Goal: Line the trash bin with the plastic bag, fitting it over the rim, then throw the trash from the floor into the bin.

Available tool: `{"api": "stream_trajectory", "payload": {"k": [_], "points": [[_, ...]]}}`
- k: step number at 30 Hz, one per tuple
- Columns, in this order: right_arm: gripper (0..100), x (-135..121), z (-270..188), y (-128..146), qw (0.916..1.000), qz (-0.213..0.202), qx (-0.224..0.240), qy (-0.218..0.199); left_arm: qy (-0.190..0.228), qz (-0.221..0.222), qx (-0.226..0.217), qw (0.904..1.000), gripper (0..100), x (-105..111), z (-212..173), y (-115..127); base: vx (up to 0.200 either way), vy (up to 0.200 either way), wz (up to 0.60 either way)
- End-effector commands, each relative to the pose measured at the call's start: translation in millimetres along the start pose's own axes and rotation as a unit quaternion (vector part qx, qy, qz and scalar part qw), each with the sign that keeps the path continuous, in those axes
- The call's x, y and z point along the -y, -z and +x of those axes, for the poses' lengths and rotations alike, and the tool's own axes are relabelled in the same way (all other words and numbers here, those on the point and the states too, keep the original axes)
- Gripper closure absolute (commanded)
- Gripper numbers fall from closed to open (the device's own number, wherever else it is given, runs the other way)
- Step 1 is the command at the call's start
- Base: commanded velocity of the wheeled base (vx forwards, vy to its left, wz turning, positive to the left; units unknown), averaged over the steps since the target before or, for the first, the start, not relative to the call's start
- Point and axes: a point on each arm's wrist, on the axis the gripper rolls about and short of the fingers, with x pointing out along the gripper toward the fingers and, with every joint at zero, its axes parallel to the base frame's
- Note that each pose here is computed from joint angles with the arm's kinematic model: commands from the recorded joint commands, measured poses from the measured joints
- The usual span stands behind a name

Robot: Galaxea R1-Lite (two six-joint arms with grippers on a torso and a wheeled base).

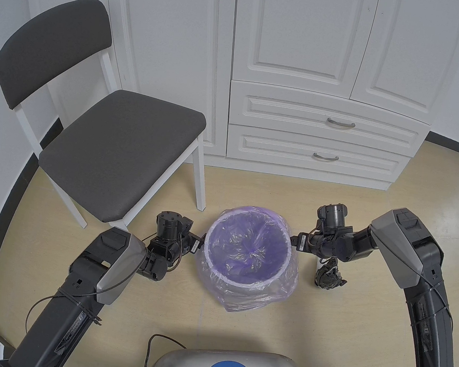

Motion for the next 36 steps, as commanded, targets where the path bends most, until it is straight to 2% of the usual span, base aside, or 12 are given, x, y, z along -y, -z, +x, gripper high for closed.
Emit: {"api": "stream_trajectory", "payload": {"k": [1, 11, 14, 18, 21, 23, 24, 26, 27, 30, 32, 36], "points": [[0, 8.6, 12.9, 12.4, 0.9985, -0.018, -0.048, 0.017, 0.000, -0.001, -0.002, 1.0000, 0, -0.8, 0.2, 2.0, 0.000, 0.000, 0.00], [0, 21.1, 42.6, 30.3, 0.9976, -0.031, -0.055, 0.029, -0.003, -0.002, 0.005, 1.0000, 0, -2.4, -0.5, -3.0, 0.000, 0.000, 0.00], [0, 22.3, 38.4, 23.1, 0.9981, -0.026, -0.047, 0.031, -0.008, 0.002, -0.001, 1.0000, 0, -2.5, -5.6, -4.2, 0.000, 0.000, 0.00], [0, 19.5, 4.8, -0.5, 0.9981, -0.024, -0.038, 0.042, -0.011, 0.011, -0.016, 0.9998, 0, 0.5, -21.9, -14.5, 0.000, 0.000, 0.00], [0, 12.1, -47.9, -26.7, 0.9989, -0.032, -0.012, 0.031, -0.033, 0.052, -0.036, 0.9975, 0, 10.9, -40.8, -29.8, 0.000, 0.000, 0.00], [0, 10.5, -72.6, -34.3, 0.9989, -0.039, 0.000, 0.025, -0.064, 0.103, -0.049, 0.9914, 0, 10.9, -50.8, -37.4, 0.000, 0.000, 0.00], [0, 12.8, -88.1, -39.9, 0.9985, -0.048, 0.009, 0.024, -0.081, 0.140, -0.056, 0.9852, 0, 7.1, -60.2, -43.8, 0.000, 0.000, 0.00], [0, 13.3, -98.5, -41.8, 0.9980, -0.057, 0.014, 0.023, -0.086, 0.166, -0.059, 0.9806, 0, 4.3, -68.9, -49.4, 0.000, 0.000, 0.00], [0, 17.4, -119.5, -44.1, 0.9964, -0.077, 0.024, 0.025, -0.083, 0.206, -0.055, 0.9736, 0, 2.2, -86.0, -61.0, 0.000, 0.000, 0.00], [0, 23.0, -139.8, -44.6, 0.9939, -0.099, 0.038, 0.030, -0.080, 0.215, -0.050, 0.9720, 0, 7.8, -102.6, -73.8, 0.000, 0.000, 0.00], [0, 32.5, -155.2, -42.0, 0.9905, -0.123, 0.045, 0.039, -0.077, 0.217, -0.052, 0.9718, 0, 4.5, -120.1, -84.6, 0.000, 0.000, 0.00], [0, 47.7, -167.4, -35.5, 0.9866, -0.144, 0.048, 0.059, -0.073, 0.212, -0.048, 0.9733, 0, 1.3, -137.3, -93.1, 0.000, 0.000, 0.00]]}}
